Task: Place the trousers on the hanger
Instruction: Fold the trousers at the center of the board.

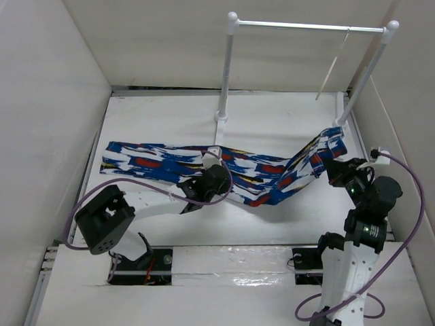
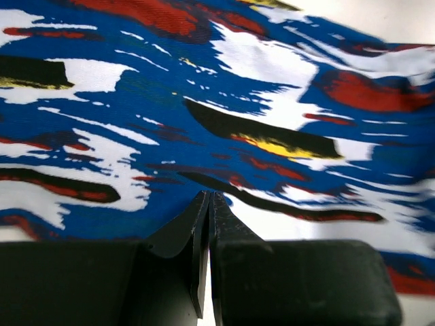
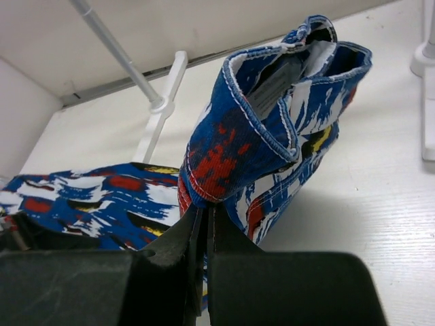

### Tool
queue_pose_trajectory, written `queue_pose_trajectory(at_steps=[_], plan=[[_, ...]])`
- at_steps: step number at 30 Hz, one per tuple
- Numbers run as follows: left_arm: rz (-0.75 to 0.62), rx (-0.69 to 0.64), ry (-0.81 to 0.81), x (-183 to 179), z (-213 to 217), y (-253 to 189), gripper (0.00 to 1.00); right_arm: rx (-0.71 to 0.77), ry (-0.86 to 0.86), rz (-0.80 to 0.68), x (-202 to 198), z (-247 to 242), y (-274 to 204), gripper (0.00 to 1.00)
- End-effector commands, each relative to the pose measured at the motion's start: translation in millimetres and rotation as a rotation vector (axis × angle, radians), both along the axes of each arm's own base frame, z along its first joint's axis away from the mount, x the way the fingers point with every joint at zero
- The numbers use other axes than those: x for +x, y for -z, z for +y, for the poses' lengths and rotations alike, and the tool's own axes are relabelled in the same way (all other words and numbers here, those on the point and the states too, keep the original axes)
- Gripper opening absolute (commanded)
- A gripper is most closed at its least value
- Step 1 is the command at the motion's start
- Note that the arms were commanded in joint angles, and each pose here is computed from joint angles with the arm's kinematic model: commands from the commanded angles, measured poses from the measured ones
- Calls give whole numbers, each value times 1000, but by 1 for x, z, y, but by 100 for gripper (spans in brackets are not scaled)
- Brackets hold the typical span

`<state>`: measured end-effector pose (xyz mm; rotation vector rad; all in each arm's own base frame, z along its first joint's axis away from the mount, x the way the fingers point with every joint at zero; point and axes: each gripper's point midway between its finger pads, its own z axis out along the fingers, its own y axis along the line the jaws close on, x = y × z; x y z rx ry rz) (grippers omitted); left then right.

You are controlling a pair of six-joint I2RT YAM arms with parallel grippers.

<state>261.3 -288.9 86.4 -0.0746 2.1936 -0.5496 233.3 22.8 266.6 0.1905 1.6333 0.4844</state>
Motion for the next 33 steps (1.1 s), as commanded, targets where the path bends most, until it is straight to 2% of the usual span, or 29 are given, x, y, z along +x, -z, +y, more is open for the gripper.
queue_pose_trajectory(at_steps=[1, 10, 17, 22, 26, 31, 33], plan=[[-12, -5, -44, 3, -6, 10, 0, -77, -67, -100, -7, 14, -51, 0], [69, 67, -45, -3, -21, 64, 0, -102, -123, -171, -13, 27, -98, 0], [106, 17, 56, -46, -60, 80, 0, -112, -107, -220, -17, 27, -126, 0], [124, -2, 165, -82, -113, 85, 0, -99, -169, -255, -25, 40, -150, 0], [136, -28, 230, -98, -151, 84, 0, -75, -225, -296, -27, 52, -173, 0], [166, -1, 272, -115, -166, 105, 0, -52, -279, -367, -34, 65, -213, 0], [178, 1, 279, -121, -168, 110, 0, -35, -294, -349, -23, 66, -215, 0]])
